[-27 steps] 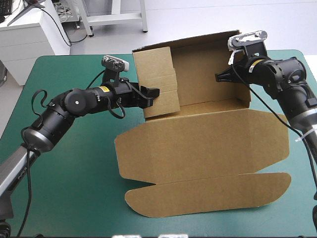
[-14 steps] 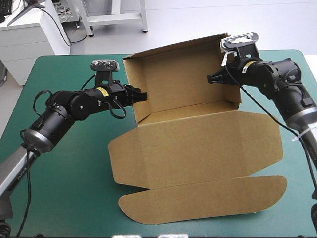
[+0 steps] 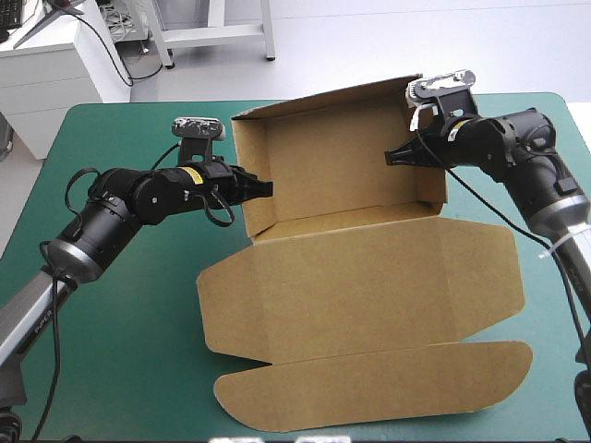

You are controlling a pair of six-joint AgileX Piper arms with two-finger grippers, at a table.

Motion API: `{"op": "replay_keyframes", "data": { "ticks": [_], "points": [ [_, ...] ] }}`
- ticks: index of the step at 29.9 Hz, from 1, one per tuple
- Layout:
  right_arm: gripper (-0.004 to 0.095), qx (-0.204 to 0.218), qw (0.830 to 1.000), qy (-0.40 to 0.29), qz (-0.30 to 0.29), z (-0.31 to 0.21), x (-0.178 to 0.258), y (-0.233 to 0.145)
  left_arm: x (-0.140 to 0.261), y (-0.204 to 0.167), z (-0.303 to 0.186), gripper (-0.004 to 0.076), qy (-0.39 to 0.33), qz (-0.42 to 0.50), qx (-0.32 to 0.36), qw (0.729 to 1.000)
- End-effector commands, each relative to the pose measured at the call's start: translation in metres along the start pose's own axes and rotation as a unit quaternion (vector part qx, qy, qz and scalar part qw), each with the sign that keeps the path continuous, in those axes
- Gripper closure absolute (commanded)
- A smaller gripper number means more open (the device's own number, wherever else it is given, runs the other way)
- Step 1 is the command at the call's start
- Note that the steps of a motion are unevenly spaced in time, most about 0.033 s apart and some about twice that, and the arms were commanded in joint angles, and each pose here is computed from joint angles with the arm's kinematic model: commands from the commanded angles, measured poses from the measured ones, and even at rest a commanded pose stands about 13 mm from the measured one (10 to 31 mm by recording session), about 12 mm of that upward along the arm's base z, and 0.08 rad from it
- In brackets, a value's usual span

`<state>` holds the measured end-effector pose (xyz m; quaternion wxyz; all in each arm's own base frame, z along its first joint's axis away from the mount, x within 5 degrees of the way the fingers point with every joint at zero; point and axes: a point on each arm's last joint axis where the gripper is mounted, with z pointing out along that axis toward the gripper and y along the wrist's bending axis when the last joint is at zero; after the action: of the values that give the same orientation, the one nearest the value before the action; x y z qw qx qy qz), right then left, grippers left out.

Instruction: Fold the box

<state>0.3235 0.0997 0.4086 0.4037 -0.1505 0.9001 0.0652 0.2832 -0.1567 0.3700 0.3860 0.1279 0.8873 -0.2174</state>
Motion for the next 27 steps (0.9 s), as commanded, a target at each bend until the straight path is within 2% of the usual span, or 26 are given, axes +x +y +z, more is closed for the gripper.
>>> {"op": "replay_keyframes", "data": {
  "ticks": [1,9,17,23,27],
  "points": [
    [0.0912,-0.089,0.996,0.002,0.031,0.001,-0.005,0.024,-0.015,-0.013,-0.01,0.073,-0.047,0.0,0.029,0.998],
    [0.0916,-0.102,0.988,0.107,0.042,0.058,0.014,0.027,0.004,0.022,0.022,0.073,0.081,-0.025,-0.02,0.996],
    [0.0927,-0.112,0.977,0.175,0.051,0.092,0.031,0.029,0.011,0.031,0.042,0.0731,0.115,-0.015,-0.03,0.993],
    [0.0927,-0.112,0.975,0.186,0.053,0.102,0.034,0.029,0.018,0.037,0.062,0.073,0.138,-0.023,-0.033,0.99],
    [0.0927,-0.109,0.973,0.198,0.051,0.109,0.038,0.029,0.029,0.04,0.077,0.073,0.181,-0.032,-0.032,0.982]
  ]
}}
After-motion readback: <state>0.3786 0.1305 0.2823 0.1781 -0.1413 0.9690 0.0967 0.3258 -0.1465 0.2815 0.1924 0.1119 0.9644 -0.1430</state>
